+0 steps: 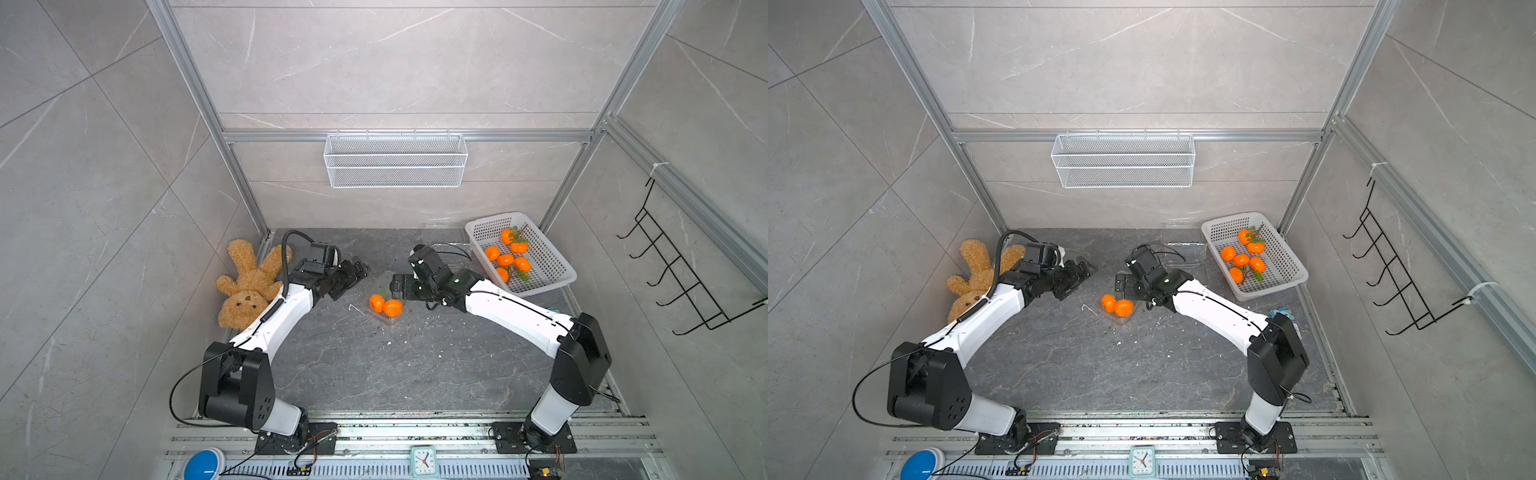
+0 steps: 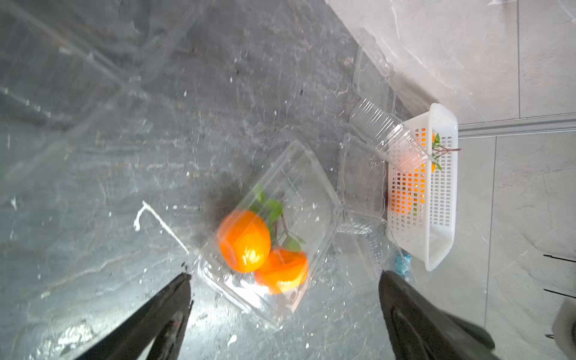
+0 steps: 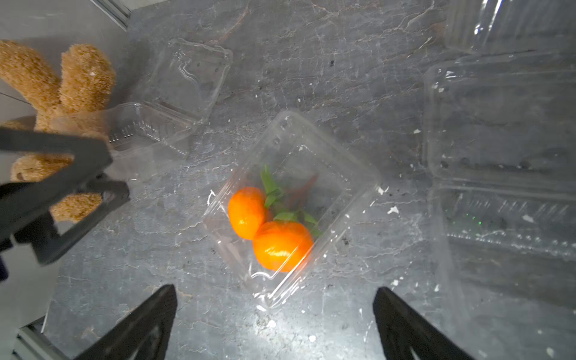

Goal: Take oranges out of containers
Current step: Move the packing box to the center of the board, then adjust the packing box at the center of the board.

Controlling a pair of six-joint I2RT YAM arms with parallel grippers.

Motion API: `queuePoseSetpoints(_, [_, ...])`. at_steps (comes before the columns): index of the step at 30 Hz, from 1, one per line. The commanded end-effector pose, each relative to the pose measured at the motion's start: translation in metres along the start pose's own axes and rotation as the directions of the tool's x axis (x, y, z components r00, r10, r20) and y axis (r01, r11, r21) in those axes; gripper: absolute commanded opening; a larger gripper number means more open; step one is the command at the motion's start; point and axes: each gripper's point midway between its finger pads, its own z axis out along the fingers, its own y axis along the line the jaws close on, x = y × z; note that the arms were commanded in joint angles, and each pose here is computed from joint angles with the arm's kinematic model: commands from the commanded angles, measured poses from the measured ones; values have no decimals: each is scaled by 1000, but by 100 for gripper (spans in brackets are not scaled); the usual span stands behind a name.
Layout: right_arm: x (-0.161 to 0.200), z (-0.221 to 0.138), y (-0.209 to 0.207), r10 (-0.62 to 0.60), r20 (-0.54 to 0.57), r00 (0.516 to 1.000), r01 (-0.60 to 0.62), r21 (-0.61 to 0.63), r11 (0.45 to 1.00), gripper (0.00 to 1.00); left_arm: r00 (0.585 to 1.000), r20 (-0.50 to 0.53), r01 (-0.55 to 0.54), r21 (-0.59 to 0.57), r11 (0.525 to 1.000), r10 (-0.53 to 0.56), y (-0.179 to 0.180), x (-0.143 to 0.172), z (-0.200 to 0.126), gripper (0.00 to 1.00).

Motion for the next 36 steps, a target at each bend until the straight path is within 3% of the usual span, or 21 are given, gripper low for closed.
queuePoseSetpoints(1, [-10, 13, -10, -66, -42, 997, 67, 12, 998, 100, 997, -11, 82, 47, 995, -82, 2, 17, -6, 96])
queuePoseSetpoints(6, [-26, 32, -30, -48, -90, 995, 47, -18, 999, 100, 997, -8, 76, -5, 997, -76, 13, 41, -4, 96])
queuePoseSetpoints(16, [-12, 71, -32, -61, -172, 983, 50, -70, 996, 100, 986, -45, 162, -16, 987, -163, 20, 79, 7, 97])
queuePoseSetpoints(28, [-4, 116, -24, -128, -225, 966, 99, -138, 986, 100, 969, -54, 239, -35, 970, -241, 33, 81, 58, 97])
queuePoseSetpoints(36, [10, 93, -10, -23, -215, 976, -28, -231, 973, 100, 975, -36, 219, -48, 975, -221, 25, 60, 77, 97])
